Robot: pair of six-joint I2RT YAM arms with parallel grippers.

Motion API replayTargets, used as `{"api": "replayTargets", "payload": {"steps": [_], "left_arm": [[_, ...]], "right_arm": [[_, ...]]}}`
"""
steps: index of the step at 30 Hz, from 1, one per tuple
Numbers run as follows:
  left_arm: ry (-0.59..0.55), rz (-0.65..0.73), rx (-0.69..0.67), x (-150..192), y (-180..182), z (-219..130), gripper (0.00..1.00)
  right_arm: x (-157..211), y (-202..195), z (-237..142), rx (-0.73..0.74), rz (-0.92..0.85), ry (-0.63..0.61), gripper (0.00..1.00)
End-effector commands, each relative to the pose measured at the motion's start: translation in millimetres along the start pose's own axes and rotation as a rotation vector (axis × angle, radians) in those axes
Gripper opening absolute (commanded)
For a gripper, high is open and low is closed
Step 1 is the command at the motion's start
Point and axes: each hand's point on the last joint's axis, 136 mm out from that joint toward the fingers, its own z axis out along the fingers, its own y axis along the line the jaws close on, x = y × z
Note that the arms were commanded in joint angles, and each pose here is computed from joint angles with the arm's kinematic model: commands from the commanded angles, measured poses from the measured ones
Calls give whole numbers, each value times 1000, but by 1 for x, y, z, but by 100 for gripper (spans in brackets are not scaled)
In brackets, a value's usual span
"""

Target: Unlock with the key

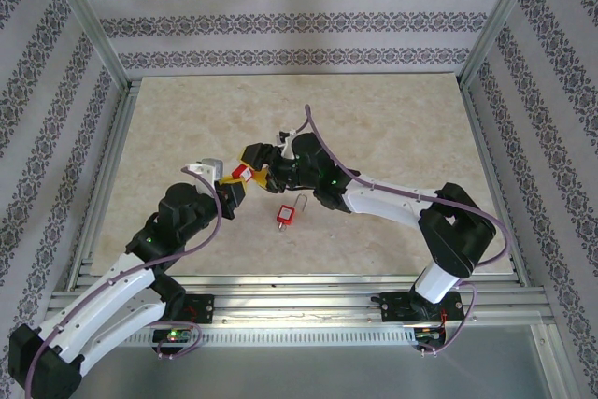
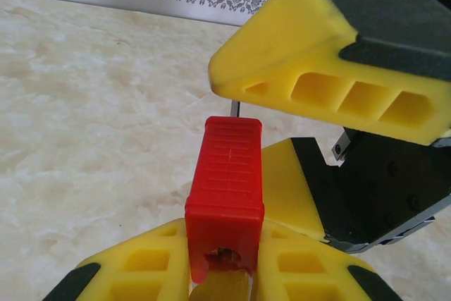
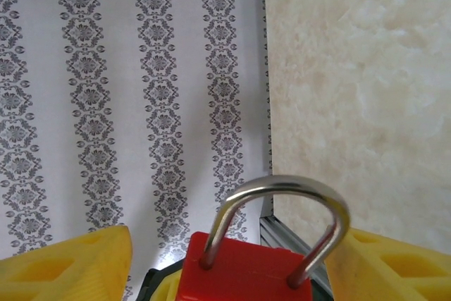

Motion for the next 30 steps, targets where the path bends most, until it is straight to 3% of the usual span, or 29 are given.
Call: {"api": "replayTargets", "payload": {"steps": [1, 11, 19, 20, 21, 24, 27, 30], "left_arm": [[-56, 42, -9, -10, -1, -3, 0], [-58, 76, -22, -4, 1, -3, 0], [-52, 102, 44, 4, -10, 0, 2], [-49, 93, 38, 4, -9, -1, 13], [-48, 93, 33, 4, -8, -2, 33], [-48, 104, 28, 5, -7, -8, 70], [-55, 120, 17, 4, -4, -16, 90], [-83, 116, -10, 1, 1, -21, 98]], "right_arm": [[-1, 13, 4, -26, 12, -14, 68], [4, 10, 7, -5, 31, -6, 44], [7, 10, 11, 1, 47, 3, 27], [6, 8, 10, 7, 49, -2, 24], [6, 7, 10, 15, 52, -3, 23], [2, 1, 6, 38, 63, -12, 19], [-4, -5, 2, 70, 63, -19, 17], [-13, -10, -8, 106, 46, -39, 17]]}}
